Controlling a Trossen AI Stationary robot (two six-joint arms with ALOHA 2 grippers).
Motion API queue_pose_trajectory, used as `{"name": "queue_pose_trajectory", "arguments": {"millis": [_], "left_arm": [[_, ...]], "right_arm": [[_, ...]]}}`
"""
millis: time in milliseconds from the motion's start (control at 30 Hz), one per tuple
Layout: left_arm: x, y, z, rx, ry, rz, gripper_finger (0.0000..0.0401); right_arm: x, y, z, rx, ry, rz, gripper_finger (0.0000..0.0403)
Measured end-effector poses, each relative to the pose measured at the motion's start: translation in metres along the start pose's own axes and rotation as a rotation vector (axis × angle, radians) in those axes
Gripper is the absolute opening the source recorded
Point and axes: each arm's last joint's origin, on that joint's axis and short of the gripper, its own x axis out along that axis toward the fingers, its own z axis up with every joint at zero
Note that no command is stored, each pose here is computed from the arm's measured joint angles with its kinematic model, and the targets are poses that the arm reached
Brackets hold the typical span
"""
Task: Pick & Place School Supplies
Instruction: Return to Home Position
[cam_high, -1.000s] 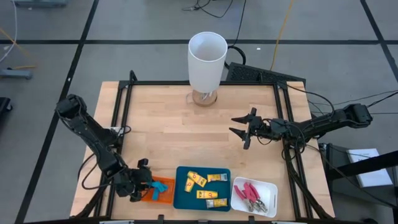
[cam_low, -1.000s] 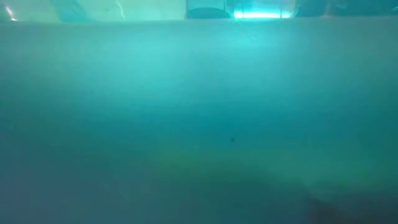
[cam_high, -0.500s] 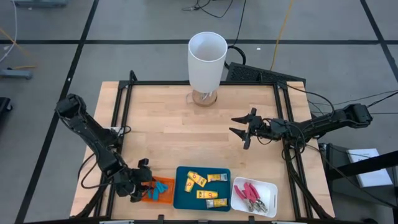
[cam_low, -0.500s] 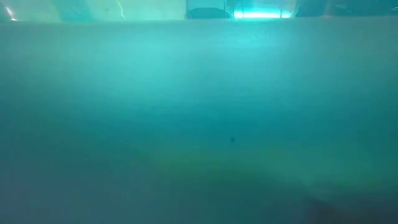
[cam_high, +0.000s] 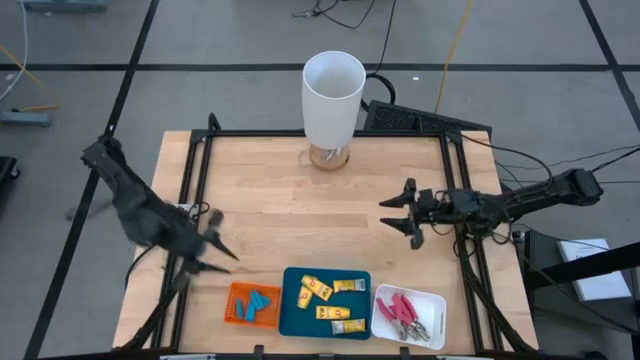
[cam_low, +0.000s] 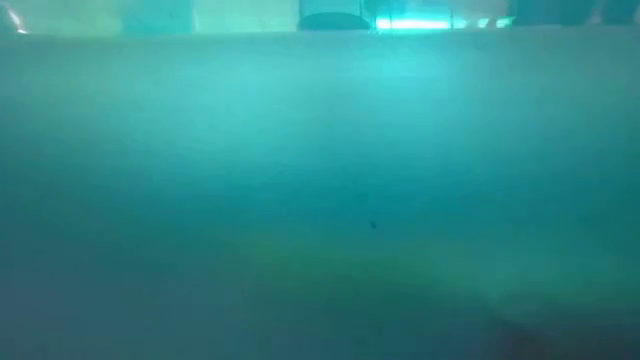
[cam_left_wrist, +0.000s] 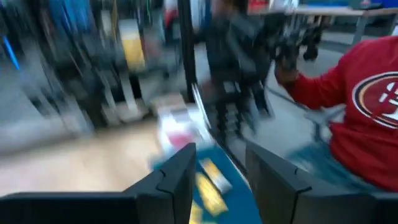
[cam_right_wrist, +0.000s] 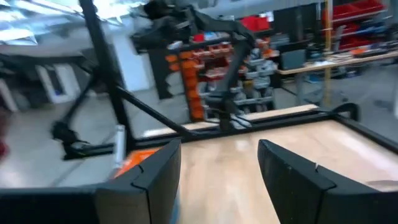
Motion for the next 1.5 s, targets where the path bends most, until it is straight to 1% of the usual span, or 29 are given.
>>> {"name": "queue_pose_trajectory", "arguments": {"millis": [33, 100, 167, 233, 333, 400, 467, 533, 600, 733, 833, 900, 967, 1033, 1100, 1233, 1367, 1500], "left_arm": [[-0.01, 0.005, 0.006, 0.067, -0.047, 0.005, 0.014], [-0.03, 0.012, 0.012, 0.143, -0.11, 0.016, 0.0135], [-0.045, 0.019, 0.016, 0.142, -0.157, 0.023, 0.0132], [-0.057, 0.023, 0.013, 0.146, -0.149, 0.025, 0.0132], [-0.065, 0.028, -0.002, 0.224, -0.058, 0.055, 0.0136], [-0.063, 0.032, -0.014, 0.235, -0.027, 0.121, 0.0141], [-0.059, 0.035, -0.025, 0.222, -0.029, 0.181, 0.0147], [-0.055, 0.037, -0.038, 0.216, -0.032, 0.21, 0.0152], [-0.049, 0.04, -0.053, 0.205, -0.036, 0.216, 0.0156], [-0.039, 0.047, -0.086, 0.137, -0.07, 0.275, 0.0165], [-0.031, 0.052, -0.111, 0.115, -0.088, 0.276, 0.0171], [-0.029, 0.055, -0.124, 0.1, -0.104, 0.263, 0.0175], [-0.029, 0.06, -0.133, 0.09, -0.104, 0.264, 0.0177], [-0.031, 0.065, -0.138, 0.069, -0.11, 0.297, 0.0179], [-0.034, 0.07, -0.14, 0.049, -0.11, 0.325, 0.0179], [-0.043, 0.078, -0.142, 0.075, -0.106, 0.321, 0.0173], [-0.053, 0.086, -0.147, 0.05, -0.086, 0.38, 0.0164], [-0.059, 0.092, -0.147, 0.056, -0.098, 0.359, 0.0156]], "right_arm": [[-0.003, 0.001, 0.003, 0.015, -0.015, 0.027, 0.0205], [-0.01, 0.002, 0.007, 0.043, -0.016, 0.069, 0.0205], [-0.016, 0.003, 0.008, 0.05, 0.009, 0.112, 0.0204], [-0.021, 0.002, 0.004, 0.046, 0.068, 0.113, 0.0204], [-0.029, -0.001, -0.004, 0.106, 0.175, 0.083, 0.0206], [-0.034, -0.002, -0.009, 0.115, 0.238, 0.069, 0.0208], [-0.037, -0.002, -0.012, 0.069, 0.279, 0.094, 0.0208], [-0.04, -0.002, -0.012, 0.009, 0.294, 0.142, 0.0206], [-0.04, -0.001, -0.011, -0.028, 0.282, 0.151, 0.0204], [-0.041, -0.002, -0.012, -0.062, 0.264, 0.157, 0.0205], [-0.042, -0.003, -0.021, -0.052, 0.233, 0.163, 0.0208], [-0.043, -0.005, -0.031, -0.04, 0.197, 0.173, 0.0207], [-0.046, -0.006, -0.04, -0.031, 0.163, 0.21, 0.0205], [-0.05, -0.008, -0.044, -0.015, 0.127, 0.241, 0.0204], [-0.053, -0.01, -0.044, 0.006, 0.097, 0.24, 0.0204], [-0.059, -0.013, -0.041, 0.005, 0.072, 0.242, 0.0209], [-0.065, -0.016, -0.04, -0.028, 0.058, 0.218, 0.021], [-0.073, -0.021, -0.039, -0.05, 0.042, 0.176, 0.0206]]}}
